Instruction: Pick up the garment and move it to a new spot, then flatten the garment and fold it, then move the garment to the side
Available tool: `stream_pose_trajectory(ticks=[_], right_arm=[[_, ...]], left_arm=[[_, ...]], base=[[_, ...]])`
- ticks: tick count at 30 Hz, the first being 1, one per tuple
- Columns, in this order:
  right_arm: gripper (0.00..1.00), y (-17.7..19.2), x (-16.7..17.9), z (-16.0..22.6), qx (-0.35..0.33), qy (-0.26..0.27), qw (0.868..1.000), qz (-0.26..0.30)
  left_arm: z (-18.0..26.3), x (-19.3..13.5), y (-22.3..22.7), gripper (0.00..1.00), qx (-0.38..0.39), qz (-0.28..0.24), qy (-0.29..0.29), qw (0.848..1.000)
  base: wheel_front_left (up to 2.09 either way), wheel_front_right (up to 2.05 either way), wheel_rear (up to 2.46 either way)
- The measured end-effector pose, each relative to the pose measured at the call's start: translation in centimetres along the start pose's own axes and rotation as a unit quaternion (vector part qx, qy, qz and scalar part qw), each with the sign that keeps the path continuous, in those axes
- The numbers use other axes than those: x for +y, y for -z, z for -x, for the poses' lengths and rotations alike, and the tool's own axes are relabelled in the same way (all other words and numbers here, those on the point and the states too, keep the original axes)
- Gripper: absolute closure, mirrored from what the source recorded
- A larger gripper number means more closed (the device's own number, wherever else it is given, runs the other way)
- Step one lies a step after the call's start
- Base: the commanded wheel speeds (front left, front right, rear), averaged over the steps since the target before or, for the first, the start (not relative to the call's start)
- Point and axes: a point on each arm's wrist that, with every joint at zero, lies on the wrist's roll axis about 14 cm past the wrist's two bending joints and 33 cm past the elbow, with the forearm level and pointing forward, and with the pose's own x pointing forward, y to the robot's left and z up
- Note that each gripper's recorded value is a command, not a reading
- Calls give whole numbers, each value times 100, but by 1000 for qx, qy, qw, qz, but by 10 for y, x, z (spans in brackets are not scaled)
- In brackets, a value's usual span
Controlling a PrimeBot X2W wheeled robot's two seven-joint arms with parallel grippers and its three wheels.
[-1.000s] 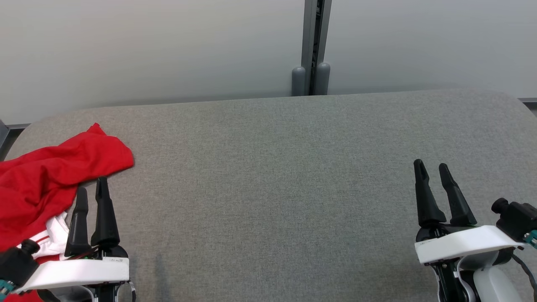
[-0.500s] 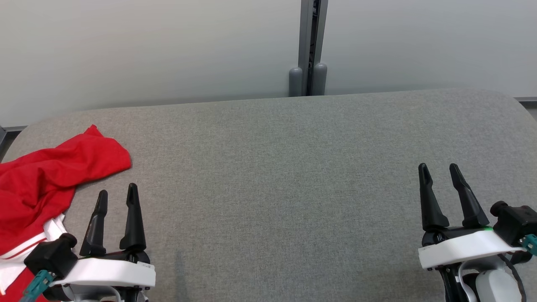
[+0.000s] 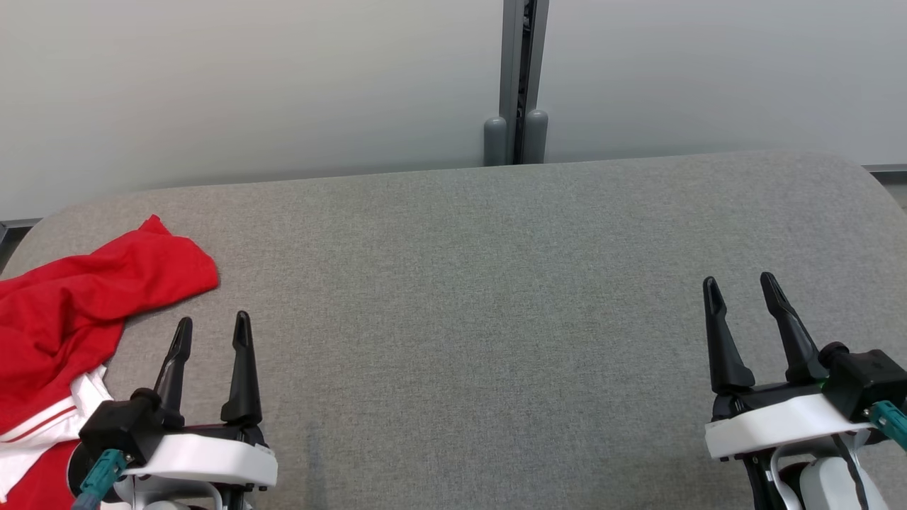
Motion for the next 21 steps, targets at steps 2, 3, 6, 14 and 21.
stream_pose_trajectory(ticks=[2,3,6,14,21], right_arm=[[0,0,0,1,0,-1,1000,8],[0,0,-1,1,0,-1,1000,13],[0,0,-2,3,0,-1,1000,25],[0,0,-2,5,-1,-5,999,53],[0,1,-4,5,0,-2,998,57]], left_arm=[[-1,-2,-1,0,-2,-9,4,1000],[0,-3,0,0,-1,-14,5,1000],[0,-5,1,0,-3,-29,11,1000],[1,-9,6,0,3,-56,19,998],[1,-8,9,0,7,-60,21,998]], base=[[0,0,0],[0,0,0],[0,0,0],[0,0,0],[0,0,0]])
